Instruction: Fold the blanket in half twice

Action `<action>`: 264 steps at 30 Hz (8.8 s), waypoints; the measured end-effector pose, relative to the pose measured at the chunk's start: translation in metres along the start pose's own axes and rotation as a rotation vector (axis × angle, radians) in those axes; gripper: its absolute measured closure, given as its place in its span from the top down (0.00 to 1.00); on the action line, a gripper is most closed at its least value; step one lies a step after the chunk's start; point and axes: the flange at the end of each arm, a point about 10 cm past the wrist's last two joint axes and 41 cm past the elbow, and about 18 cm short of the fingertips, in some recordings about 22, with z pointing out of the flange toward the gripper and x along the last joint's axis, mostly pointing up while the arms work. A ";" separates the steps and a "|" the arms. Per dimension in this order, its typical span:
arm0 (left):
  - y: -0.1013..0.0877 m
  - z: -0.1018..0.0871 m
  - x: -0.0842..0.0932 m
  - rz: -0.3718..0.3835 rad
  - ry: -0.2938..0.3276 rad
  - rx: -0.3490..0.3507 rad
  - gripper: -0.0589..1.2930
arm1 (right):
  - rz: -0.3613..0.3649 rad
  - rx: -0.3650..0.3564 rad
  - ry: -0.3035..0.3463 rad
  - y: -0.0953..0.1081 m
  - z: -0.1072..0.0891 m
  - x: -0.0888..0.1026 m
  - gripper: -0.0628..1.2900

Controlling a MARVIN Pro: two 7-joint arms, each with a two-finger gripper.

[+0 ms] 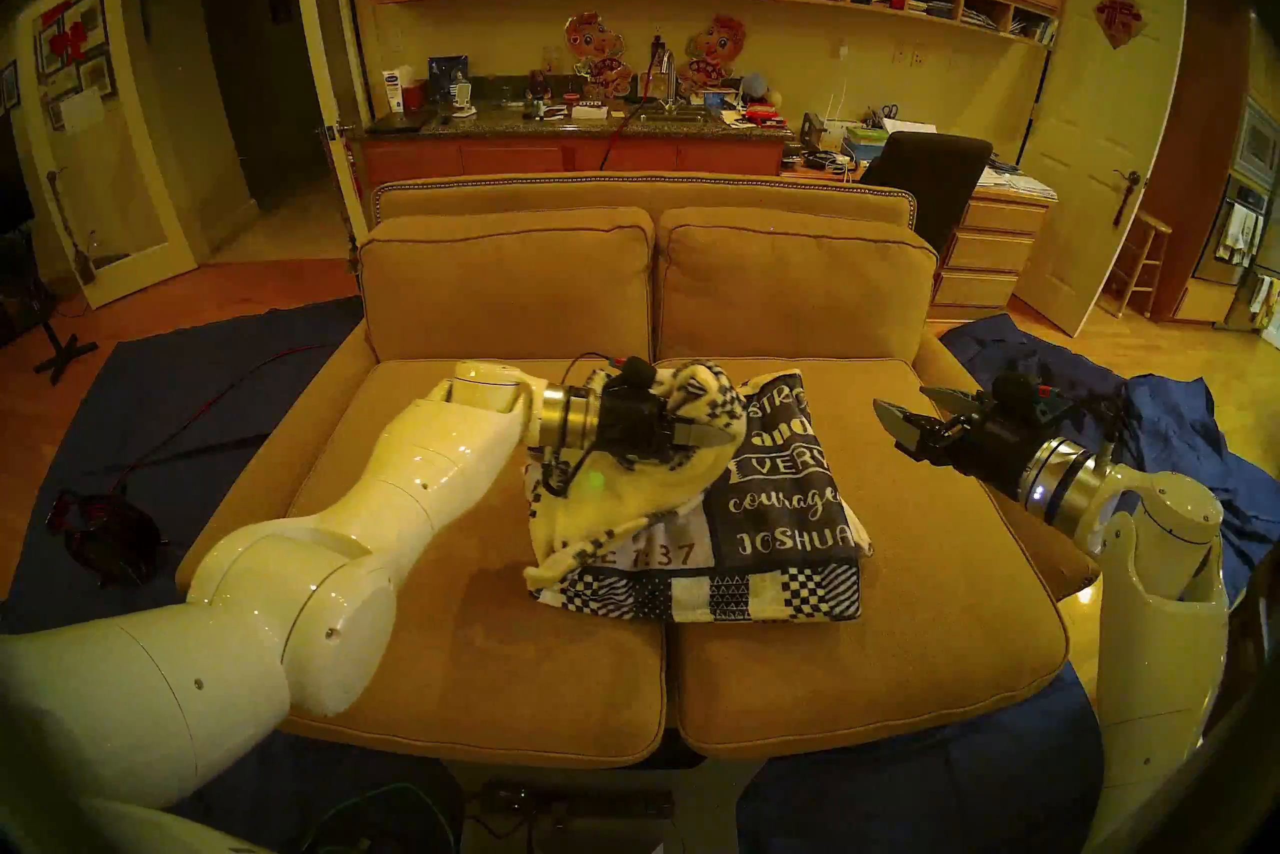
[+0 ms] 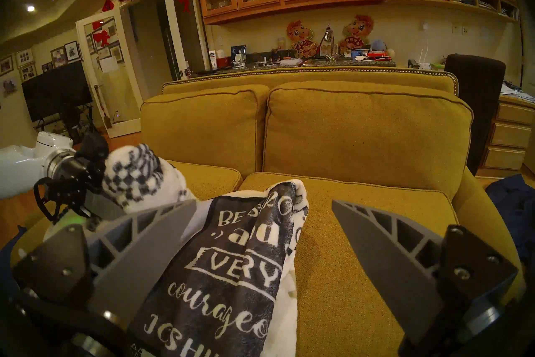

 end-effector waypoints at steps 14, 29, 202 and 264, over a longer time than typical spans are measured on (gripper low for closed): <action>0.015 0.077 0.011 -0.009 -0.093 0.107 0.11 | 0.000 0.000 0.000 0.000 0.000 0.000 0.94; 0.014 0.117 0.002 -0.064 -0.112 0.175 0.63 | 0.000 0.000 0.000 0.000 0.000 0.000 0.94; 0.034 -0.225 0.030 0.806 0.180 0.931 0.92 | -0.076 0.120 0.006 -0.038 0.031 0.005 0.94; 0.035 -0.224 0.031 0.813 0.189 0.920 0.92 | -0.490 0.371 -0.271 -0.139 0.169 -0.040 0.47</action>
